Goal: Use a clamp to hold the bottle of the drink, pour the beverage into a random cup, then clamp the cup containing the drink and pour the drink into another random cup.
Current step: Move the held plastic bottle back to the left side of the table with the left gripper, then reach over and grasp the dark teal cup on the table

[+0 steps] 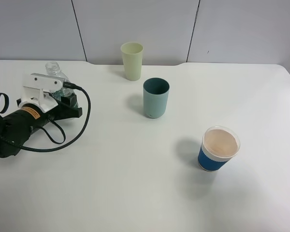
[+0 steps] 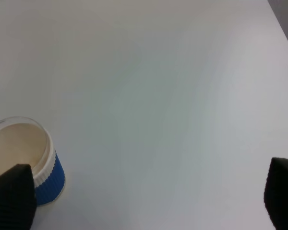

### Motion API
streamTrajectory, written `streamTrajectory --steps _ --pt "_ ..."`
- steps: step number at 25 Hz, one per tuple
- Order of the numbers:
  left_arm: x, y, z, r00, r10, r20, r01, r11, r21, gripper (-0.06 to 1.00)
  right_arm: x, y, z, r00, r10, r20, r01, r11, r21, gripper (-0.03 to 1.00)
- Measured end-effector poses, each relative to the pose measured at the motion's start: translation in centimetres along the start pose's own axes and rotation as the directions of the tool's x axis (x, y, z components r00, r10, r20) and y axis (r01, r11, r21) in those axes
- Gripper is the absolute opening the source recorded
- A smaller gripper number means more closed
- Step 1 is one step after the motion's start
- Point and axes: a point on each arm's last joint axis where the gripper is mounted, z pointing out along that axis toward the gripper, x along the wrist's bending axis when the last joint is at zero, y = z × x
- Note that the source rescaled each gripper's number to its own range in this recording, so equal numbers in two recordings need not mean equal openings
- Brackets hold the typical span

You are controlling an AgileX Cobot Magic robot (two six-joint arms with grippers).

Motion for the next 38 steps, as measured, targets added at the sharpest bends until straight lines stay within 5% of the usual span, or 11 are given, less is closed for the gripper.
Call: streamTrajectory --steps 12,13,17,20,38 --pt "0.0 0.0 0.0 1.000 0.000 -0.001 0.000 1.000 0.000 0.02 0.0 0.0 0.0 1.000 0.000 0.000 0.000 1.000 0.000 0.83" --pt "0.0 0.0 0.0 1.000 0.000 -0.001 0.000 1.000 0.000 0.08 0.0 0.0 0.0 1.000 0.000 0.000 0.000 1.000 0.000 0.83" --pt "0.0 0.0 0.0 1.000 -0.004 -0.001 0.004 1.000 0.002 0.80 0.0 0.0 0.0 1.000 0.000 0.000 0.000 1.000 0.000 0.83" --pt "0.0 0.0 0.0 1.000 -0.004 -0.001 0.004 1.000 0.002 0.96 0.0 0.0 0.0 1.000 0.000 0.000 0.000 1.000 0.000 0.83" --pt "0.6 -0.1 -5.2 1.000 0.004 -0.004 -0.004 0.999 0.053 0.98 0.0 0.0 0.0 1.000 0.000 0.000 0.000 1.000 0.000 0.83"
